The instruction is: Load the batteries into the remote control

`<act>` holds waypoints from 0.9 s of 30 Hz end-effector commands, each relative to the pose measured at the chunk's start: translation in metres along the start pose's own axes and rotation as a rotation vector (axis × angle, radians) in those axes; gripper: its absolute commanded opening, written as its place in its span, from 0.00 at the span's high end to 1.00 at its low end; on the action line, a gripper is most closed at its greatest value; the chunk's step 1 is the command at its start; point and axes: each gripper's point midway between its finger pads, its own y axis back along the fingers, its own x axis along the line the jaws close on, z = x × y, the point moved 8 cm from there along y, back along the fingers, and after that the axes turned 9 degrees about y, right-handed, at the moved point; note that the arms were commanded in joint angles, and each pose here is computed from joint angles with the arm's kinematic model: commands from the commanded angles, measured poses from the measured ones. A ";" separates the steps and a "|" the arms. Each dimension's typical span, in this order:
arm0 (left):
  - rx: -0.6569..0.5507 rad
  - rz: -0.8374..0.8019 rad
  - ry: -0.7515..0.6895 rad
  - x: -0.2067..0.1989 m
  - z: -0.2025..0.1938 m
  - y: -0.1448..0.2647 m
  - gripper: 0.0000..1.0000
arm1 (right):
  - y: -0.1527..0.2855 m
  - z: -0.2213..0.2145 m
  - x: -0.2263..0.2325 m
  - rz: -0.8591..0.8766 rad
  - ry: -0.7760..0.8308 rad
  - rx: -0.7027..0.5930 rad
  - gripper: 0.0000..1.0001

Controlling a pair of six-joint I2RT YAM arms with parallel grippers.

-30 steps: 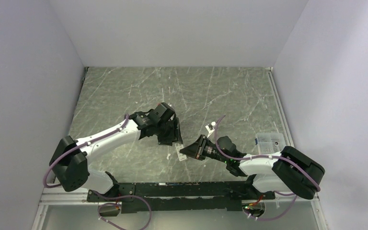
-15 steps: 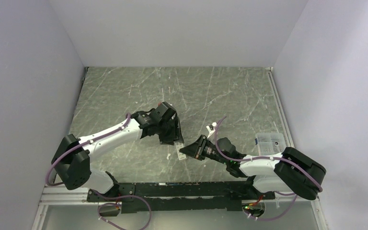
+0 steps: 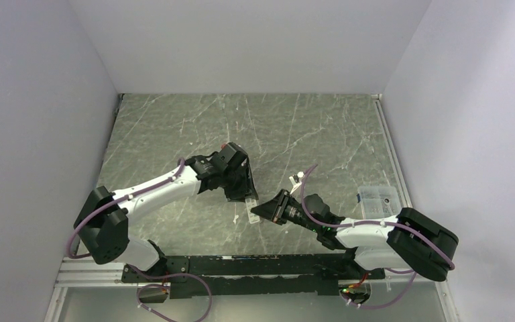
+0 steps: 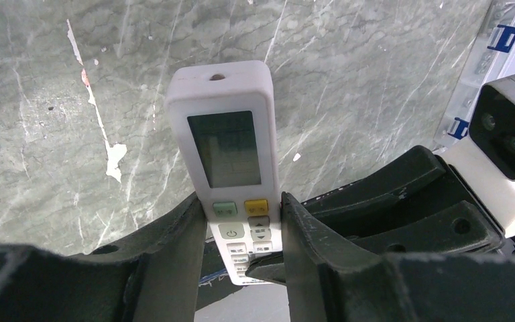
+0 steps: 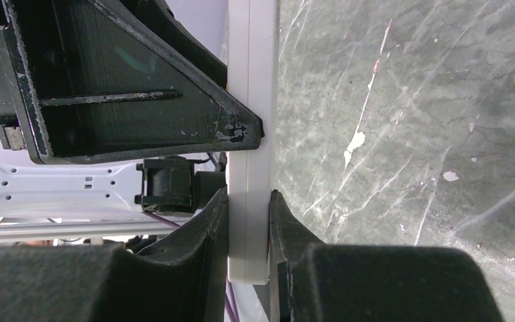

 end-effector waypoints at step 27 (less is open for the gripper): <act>-0.024 0.197 -0.112 0.012 0.018 -0.034 1.00 | 0.040 0.010 -0.004 -0.124 0.127 -0.087 0.34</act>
